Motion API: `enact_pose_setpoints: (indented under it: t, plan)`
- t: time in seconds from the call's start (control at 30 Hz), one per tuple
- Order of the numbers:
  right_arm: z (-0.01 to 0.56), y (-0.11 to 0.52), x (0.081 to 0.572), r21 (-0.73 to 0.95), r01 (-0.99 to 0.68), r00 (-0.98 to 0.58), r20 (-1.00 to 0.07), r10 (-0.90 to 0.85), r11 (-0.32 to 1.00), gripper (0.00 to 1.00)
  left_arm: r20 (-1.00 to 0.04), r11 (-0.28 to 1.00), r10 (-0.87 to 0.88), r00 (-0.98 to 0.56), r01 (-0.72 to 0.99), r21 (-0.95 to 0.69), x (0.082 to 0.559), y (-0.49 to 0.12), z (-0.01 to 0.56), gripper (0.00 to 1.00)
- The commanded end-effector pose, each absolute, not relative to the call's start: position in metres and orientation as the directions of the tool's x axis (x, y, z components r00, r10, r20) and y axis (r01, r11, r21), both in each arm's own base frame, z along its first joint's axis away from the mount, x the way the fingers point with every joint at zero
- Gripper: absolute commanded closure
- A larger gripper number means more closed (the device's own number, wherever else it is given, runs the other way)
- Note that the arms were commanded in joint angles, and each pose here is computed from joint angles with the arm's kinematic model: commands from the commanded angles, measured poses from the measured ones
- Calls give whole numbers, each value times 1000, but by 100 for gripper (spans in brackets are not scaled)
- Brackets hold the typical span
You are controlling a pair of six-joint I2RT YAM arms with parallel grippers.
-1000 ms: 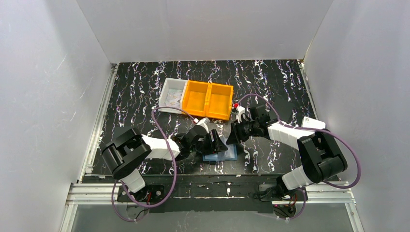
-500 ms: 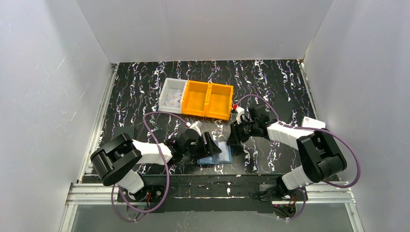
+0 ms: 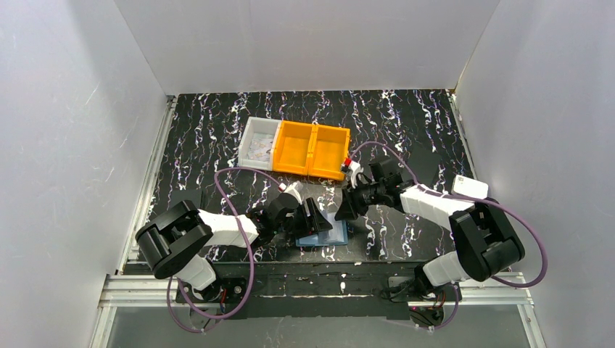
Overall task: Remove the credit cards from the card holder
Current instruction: Remove the credit card from the card holder.
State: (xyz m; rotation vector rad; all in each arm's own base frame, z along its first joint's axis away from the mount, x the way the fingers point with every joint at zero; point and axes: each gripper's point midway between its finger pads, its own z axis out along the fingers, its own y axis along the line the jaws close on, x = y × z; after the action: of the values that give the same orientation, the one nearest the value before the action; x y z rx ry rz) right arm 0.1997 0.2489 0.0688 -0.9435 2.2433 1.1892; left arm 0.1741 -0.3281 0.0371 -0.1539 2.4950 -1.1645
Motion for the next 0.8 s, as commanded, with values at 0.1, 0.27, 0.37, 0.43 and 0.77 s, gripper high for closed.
enact_pose_setpoints:
  t: [0.1,0.27,0.37,0.43,0.77]
  plan:
    - [69,268,203,543,-757,-653,-643,-399,363,77,-287,699,-205,-936,66,-712,166,-317,23,42]
    - [68,280,194,569,-761,-646,-619,-446,313,90,-289,696,-197,-937,74,-714,164,-316,24,40]
    - [69,286,185,576,-768,-633,-620,-462,279,91,-305,691,-184,-935,97,-716,164,-317,27,34]
    - [69,288,183,582,-768,-632,-620,-464,269,90,-319,686,-177,-931,116,-719,165,-317,31,31]
    - [64,299,178,686,-686,-706,-547,-451,243,86,-430,676,-207,-879,189,-712,167,-295,52,22]
